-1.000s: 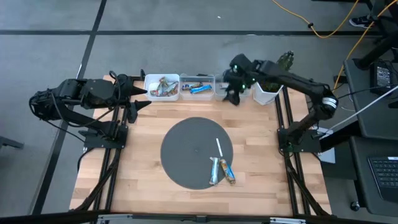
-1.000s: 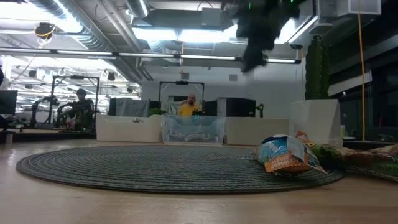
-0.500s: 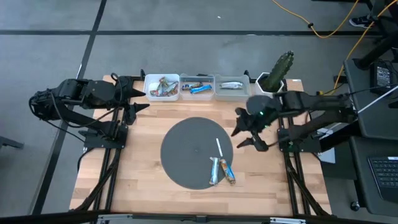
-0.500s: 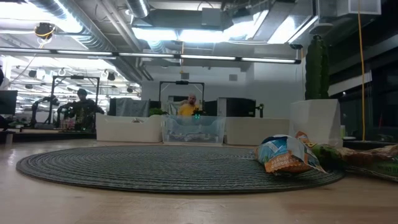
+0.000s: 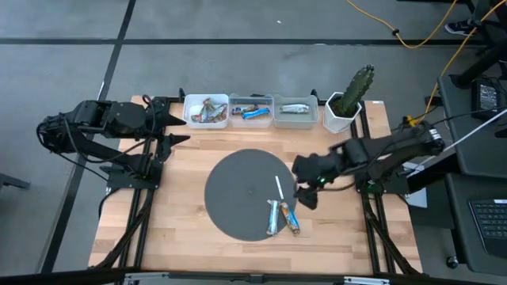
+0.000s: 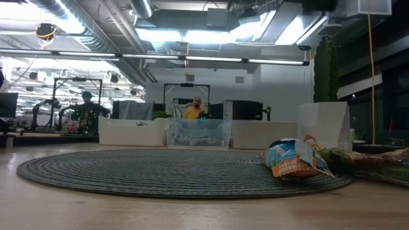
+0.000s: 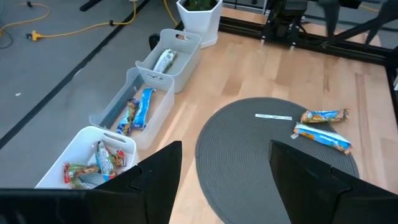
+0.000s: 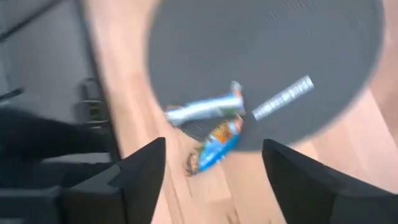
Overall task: Pick and place Granola Bars by type
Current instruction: Put the orange granola bar into the gray bin
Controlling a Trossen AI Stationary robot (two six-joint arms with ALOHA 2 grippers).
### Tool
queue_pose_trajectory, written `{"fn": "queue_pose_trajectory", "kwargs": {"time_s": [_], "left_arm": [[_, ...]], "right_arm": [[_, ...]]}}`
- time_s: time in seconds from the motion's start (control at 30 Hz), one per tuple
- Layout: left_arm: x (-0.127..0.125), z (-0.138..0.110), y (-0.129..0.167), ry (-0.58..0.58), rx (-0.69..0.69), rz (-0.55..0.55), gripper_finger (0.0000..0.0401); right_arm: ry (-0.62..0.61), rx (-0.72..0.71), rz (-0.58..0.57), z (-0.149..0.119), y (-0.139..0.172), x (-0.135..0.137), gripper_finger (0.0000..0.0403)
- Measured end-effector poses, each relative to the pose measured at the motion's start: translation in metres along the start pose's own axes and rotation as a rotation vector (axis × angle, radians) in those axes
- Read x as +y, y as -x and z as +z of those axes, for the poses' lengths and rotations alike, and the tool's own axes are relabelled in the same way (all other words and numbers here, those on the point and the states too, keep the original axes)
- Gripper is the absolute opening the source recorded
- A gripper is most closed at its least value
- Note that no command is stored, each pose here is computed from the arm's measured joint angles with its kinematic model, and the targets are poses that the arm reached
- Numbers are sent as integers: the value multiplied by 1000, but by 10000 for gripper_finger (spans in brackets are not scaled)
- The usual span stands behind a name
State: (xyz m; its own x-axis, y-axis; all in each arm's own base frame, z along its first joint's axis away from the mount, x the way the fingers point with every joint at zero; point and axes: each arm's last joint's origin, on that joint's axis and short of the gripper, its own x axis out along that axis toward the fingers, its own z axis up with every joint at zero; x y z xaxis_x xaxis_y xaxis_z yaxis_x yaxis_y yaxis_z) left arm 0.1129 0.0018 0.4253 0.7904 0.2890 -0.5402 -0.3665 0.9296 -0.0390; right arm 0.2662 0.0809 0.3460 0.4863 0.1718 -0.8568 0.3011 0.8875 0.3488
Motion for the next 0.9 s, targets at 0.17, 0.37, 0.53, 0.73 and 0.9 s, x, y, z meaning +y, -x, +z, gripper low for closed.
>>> {"fn": "queue_pose_trajectory", "kwargs": {"time_s": [0.17,0.37,0.53,0.73,0.9], "left_arm": [[0,0,0,-33,4,-14,230],[-1,0,0,-36,6,-23,230],[-1,-1,2,-33,8,-52,230],[-1,-1,2,-26,10,-59,230],[-1,-1,2,-10,10,-59,230]], "right_arm": [[-116,80,-203,-4,-43,3,320],[-168,209,-326,-8,-102,7,354],[-216,274,-390,-14,-138,8,355],[-256,287,-382,-13,-162,9,355],[-266,308,-408,-19,-171,10,355]]}}
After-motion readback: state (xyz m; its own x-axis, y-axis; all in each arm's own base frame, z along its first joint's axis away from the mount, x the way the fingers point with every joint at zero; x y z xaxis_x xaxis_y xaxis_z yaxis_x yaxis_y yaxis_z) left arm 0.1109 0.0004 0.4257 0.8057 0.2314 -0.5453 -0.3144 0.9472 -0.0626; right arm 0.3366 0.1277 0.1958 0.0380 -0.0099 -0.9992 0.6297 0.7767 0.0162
